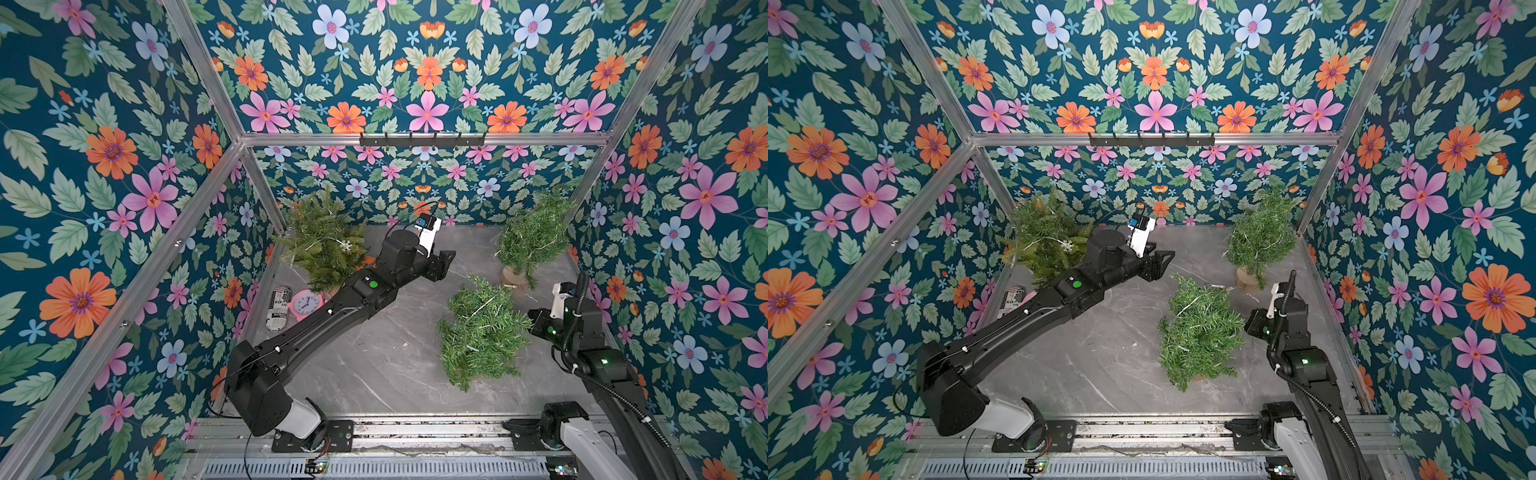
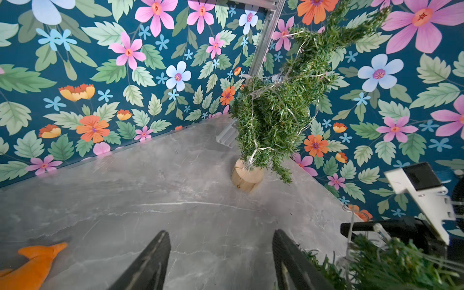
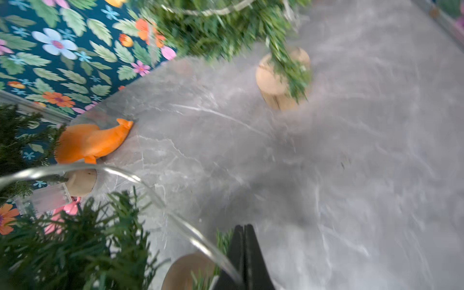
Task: Wrap string light around the christmas tree
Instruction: Wrap the light string around the Christmas tree.
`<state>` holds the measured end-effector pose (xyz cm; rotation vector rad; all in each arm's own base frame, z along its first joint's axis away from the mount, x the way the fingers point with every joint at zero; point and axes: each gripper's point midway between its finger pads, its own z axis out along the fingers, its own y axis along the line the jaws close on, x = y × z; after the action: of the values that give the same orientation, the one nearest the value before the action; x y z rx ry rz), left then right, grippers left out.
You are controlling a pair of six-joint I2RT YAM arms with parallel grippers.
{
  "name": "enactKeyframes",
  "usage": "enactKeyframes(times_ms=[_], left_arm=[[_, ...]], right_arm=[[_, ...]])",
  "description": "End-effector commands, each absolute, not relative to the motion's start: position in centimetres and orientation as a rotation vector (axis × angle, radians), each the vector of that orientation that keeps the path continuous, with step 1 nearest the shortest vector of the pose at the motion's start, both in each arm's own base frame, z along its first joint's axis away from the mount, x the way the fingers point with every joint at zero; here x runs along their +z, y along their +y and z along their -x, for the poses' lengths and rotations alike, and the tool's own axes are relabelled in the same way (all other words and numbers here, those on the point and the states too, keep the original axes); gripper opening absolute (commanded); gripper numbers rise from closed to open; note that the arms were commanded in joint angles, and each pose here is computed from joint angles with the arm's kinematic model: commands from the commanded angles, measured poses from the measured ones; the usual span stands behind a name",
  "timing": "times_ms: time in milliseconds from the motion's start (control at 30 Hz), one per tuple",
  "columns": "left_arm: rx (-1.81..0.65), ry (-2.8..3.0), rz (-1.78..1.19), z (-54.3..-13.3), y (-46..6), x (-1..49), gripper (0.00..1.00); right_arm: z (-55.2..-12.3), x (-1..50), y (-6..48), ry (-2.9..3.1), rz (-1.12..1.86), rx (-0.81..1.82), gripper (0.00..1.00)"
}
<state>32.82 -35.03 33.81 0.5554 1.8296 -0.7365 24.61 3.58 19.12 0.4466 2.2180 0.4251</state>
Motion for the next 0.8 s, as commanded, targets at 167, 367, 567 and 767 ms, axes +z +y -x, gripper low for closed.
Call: enactKeyframes(times_ms=[167,367,567,767], left_arm=[[-0.762,1.809,-0.488,-31.7,-33.2,34.5,0.67],[-0.823,1.818,-0.464,-29.9,-32.1,33.8,0.66],[-0.803,1.854,-0.449,-28.7,-30.4,32.1,0.65],[-0.857,1.879,-0.444,-26.8,-29.4,30.2,0.62]], right_arm=[[-19.3,19.3,4.1,2.261,-0.578,0.541,0.0],[-16.7,21.8,6.3,2.294,-0.514,0.707,0.0],[-14.1,23.7,7.5,2.347,-0.406,0.771,0.0],[-12.5,26.0,9.4,2.343,-0.308,0.916,0.0]])
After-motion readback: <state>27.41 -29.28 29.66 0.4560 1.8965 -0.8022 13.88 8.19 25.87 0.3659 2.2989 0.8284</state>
